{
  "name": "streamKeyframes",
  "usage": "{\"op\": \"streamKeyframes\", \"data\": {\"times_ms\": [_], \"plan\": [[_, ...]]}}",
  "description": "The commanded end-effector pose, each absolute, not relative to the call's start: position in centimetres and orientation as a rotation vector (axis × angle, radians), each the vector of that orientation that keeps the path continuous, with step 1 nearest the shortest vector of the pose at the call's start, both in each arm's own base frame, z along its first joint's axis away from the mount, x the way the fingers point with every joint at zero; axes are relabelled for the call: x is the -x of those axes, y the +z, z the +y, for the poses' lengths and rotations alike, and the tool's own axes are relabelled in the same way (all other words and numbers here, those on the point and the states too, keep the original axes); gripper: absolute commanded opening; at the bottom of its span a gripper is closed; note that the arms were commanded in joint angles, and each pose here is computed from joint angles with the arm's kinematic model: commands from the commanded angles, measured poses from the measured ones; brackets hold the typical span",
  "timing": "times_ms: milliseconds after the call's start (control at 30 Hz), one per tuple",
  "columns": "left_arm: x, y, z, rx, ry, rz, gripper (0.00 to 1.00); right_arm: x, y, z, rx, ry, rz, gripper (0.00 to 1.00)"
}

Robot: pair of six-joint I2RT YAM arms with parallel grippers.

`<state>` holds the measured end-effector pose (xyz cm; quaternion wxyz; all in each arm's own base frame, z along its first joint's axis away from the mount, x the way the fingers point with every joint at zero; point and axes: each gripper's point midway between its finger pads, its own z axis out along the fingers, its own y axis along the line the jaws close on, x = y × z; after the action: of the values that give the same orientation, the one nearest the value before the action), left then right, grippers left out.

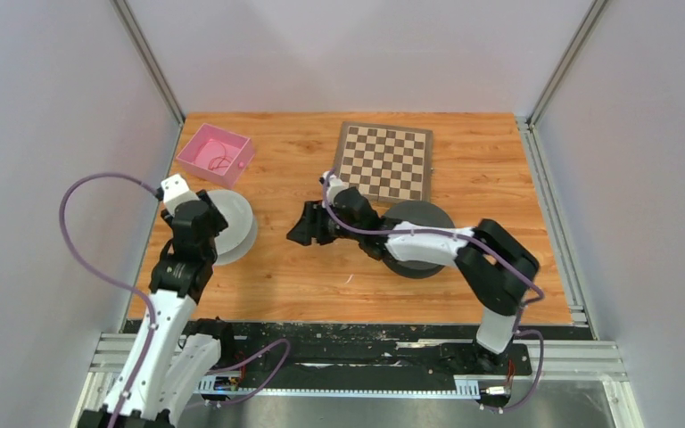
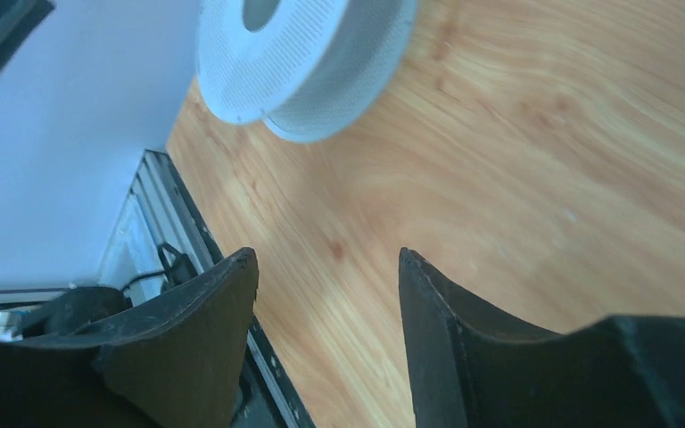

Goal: Wrap the cables
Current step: Move the cable reel to the center of the board.

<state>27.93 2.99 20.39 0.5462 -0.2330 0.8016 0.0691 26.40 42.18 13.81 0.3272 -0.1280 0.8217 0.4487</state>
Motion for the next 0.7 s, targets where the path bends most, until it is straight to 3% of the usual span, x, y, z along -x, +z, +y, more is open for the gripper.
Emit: {"op": "streamKeyframes", "data": {"times_ms": [0, 167, 533, 600, 667], "plan": [[-26.2, 23.3, 4.9, 0.652, 0.14, 1.654, 0.61, -28.2, 17.8, 48.6, 0.36, 1.437, 1.962, 0.58], [-25.1, 25.6, 4.9, 0.61, 0.097, 1.549, 0.63, -30.4, 15.4, 52.3, 0.361, 1.483, 1.975, 0.6], [-25.9, 26.4, 4.1, 0.526, 0.116, 1.64, 0.64, -32.3, 10.5, 58.3, 0.316, 1.677, 2.026, 0.61], [-26.5, 26.5, 3.4, 0.463, 0.111, 1.675, 0.64, -32.6, 10.1, 59.1, 0.346, 1.691, 2.011, 0.59], [-27.0, 26.3, 3.1, 0.428, 0.122, 1.721, 0.64, -32.8, 10.3, 59.7, 0.379, 1.725, 1.975, 0.49]]}}
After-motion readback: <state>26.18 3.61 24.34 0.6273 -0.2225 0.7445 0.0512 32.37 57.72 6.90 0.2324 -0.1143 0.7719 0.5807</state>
